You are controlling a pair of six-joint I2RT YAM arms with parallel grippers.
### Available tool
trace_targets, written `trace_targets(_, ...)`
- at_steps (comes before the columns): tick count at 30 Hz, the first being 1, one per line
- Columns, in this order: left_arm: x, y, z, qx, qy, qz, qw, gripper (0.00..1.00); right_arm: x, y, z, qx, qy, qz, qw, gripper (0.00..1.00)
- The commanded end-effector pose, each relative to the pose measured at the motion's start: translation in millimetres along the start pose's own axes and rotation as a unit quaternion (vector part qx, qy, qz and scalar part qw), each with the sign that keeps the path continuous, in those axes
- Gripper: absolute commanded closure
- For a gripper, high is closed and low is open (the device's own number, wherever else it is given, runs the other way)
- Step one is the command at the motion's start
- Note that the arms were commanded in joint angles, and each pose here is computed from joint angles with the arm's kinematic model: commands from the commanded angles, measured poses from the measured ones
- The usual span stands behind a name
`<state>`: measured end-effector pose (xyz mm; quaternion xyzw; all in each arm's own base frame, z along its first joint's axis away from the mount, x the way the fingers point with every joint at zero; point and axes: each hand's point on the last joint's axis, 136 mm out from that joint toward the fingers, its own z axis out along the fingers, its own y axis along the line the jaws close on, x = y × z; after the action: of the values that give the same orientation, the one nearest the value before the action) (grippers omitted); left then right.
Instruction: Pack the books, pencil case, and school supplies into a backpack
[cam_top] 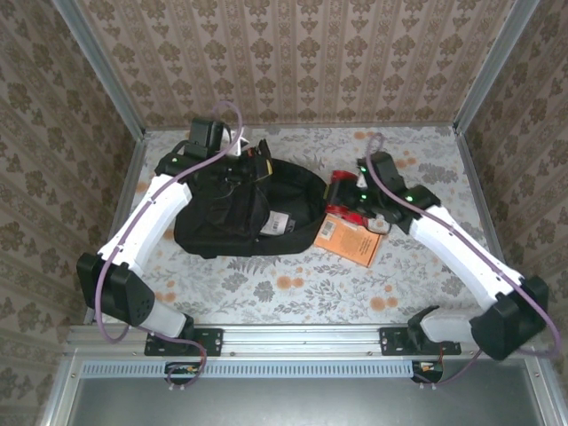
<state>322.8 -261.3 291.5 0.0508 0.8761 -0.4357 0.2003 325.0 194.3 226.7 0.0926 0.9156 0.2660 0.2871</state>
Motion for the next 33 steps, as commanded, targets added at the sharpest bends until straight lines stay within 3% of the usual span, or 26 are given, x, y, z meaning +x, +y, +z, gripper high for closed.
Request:
trace_targets(1, -4, -33, -13, 0.042, 0.001, 0.033, 0.999, 0.93, -8, 56, 26, -0.062, 0.013, -0.022, 0.998, 0.36)
trace_targets(10, -23, -53, -53, 0.074, -0.044, 0.032, 0.996, 0.93, 8, 103, 121, -0.101, 0.085, 0.025, 0.991, 0.37)
trace_targets(18, -30, -64, -77, 0.101, -0.056, 0.027, 0.993, 0.93, 29, 144, 162, -0.132, 0.124, 0.04, 0.983, 0.32)
trace_targets(24, -31, -63, -86, 0.103, -0.063, 0.025, 0.992, 0.93, 35, 159, 163, -0.146, 0.131, 0.02, 0.98, 0.08)
trace_targets(33, -34, -48, -86, 0.079, -0.072, 0.023, 0.994, 0.94, 26, 155, 132, -0.14, 0.099, -0.054, 0.984, 0.06)
